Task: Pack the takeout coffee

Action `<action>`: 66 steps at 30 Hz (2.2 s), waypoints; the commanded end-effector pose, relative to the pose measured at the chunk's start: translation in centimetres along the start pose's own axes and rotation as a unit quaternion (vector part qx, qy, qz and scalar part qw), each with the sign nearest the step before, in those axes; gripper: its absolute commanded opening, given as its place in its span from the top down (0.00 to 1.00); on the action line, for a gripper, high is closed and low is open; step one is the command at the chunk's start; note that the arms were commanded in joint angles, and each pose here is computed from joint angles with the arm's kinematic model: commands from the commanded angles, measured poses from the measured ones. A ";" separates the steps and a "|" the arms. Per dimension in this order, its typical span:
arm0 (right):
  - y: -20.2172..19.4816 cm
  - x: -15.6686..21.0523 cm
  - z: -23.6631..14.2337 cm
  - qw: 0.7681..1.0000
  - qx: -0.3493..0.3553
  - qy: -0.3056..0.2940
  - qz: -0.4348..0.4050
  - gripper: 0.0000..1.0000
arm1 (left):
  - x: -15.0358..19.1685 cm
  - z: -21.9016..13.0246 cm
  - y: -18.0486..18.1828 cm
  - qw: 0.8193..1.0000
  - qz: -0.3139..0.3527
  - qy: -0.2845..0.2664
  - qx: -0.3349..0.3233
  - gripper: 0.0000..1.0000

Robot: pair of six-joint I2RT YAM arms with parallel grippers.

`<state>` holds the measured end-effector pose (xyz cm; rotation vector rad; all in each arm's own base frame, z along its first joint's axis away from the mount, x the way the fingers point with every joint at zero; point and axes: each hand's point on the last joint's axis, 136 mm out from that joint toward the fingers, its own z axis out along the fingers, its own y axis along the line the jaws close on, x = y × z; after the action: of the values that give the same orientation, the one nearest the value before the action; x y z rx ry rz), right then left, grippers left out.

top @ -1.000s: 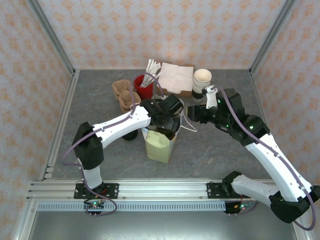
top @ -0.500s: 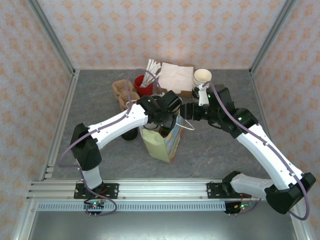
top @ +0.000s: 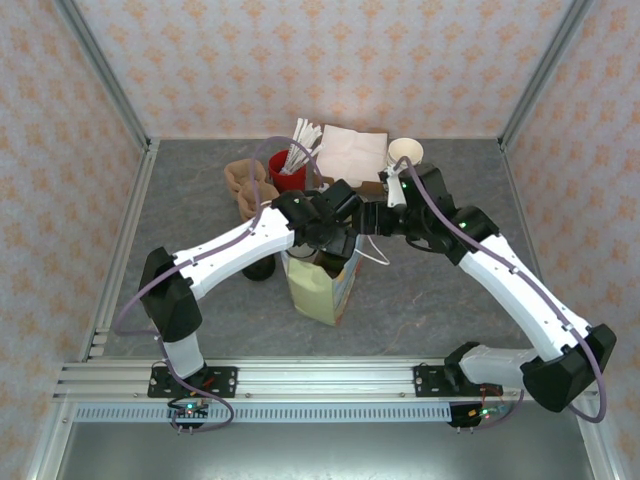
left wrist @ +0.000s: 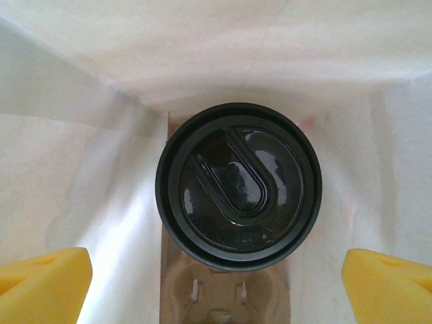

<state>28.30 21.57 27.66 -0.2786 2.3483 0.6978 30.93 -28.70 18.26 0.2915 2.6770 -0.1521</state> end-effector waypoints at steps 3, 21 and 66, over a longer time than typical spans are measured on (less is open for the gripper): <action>-0.6 -0.1 -0.6 1.000 0.022 -0.005 0.004 0.35 | -1.1 -3.1 0.3 0.999 -0.015 -0.031 0.012 0.05; -1.8 -0.3 -1.0 0.998 0.060 -0.003 -0.025 0.67 | -2.7 -9.1 -0.3 0.990 -0.039 -0.103 0.090 0.07; 1.7 -3.7 0.2 0.996 -0.013 -0.022 -0.083 0.97 | -9.4 -21.0 14.1 0.939 -0.149 -0.303 -0.067 0.07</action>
<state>30.90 23.18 27.53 -0.4295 2.3740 0.6112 33.97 -14.52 41.09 -0.1659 2.0686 -0.1773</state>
